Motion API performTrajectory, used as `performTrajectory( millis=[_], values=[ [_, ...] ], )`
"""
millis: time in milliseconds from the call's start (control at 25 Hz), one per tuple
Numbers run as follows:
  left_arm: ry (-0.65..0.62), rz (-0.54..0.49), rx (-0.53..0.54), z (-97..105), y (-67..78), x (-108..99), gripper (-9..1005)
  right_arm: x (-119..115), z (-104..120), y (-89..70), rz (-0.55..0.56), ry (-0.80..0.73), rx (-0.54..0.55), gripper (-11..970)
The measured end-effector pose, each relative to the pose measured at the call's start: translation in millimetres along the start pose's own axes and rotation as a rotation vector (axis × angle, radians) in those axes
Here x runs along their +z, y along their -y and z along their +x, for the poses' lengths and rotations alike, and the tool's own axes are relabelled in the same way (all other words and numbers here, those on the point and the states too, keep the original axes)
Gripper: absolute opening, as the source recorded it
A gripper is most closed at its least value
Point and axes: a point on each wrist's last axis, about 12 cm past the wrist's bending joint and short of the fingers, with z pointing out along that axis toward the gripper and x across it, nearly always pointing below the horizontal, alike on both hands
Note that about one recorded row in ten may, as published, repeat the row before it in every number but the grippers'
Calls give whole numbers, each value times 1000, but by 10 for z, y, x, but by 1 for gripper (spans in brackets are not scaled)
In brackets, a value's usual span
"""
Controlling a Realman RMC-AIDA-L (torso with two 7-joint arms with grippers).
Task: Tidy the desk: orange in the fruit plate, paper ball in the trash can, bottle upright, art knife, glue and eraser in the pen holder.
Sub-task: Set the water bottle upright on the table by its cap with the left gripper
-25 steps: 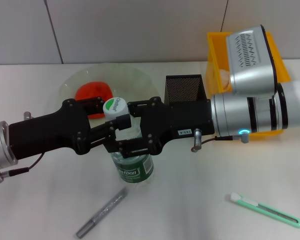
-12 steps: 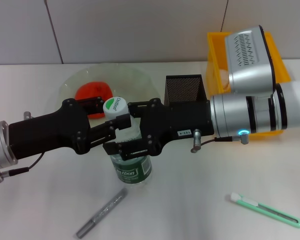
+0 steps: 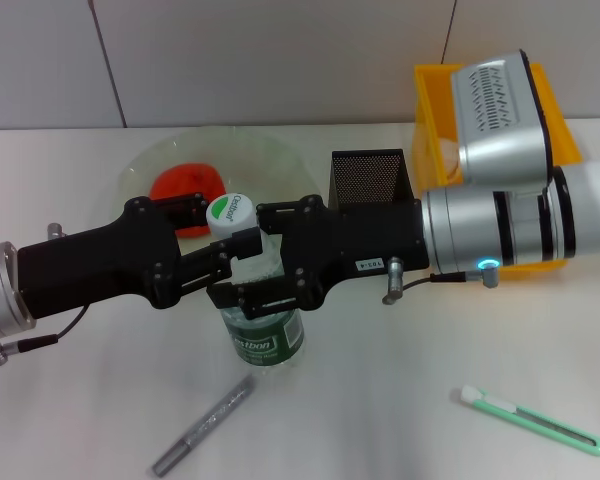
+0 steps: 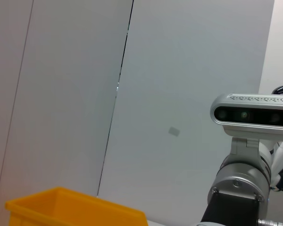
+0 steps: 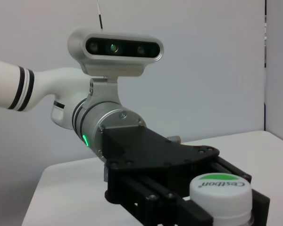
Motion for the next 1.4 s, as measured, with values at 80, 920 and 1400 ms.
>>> performTrajectory(
  millis=[80, 920, 1400],
  values=[
    [0, 0, -1, 2, 1, -2, 444, -2, -4, 0, 0, 0, 2, 765],
    [-1, 1, -2, 4, 2, 1, 444, -152, -139, -73, 21, -54, 0, 766],
    [-3, -2, -7, 20, 8, -9, 443, -202, -210, -124, 16, -82, 10, 766]
  ],
)
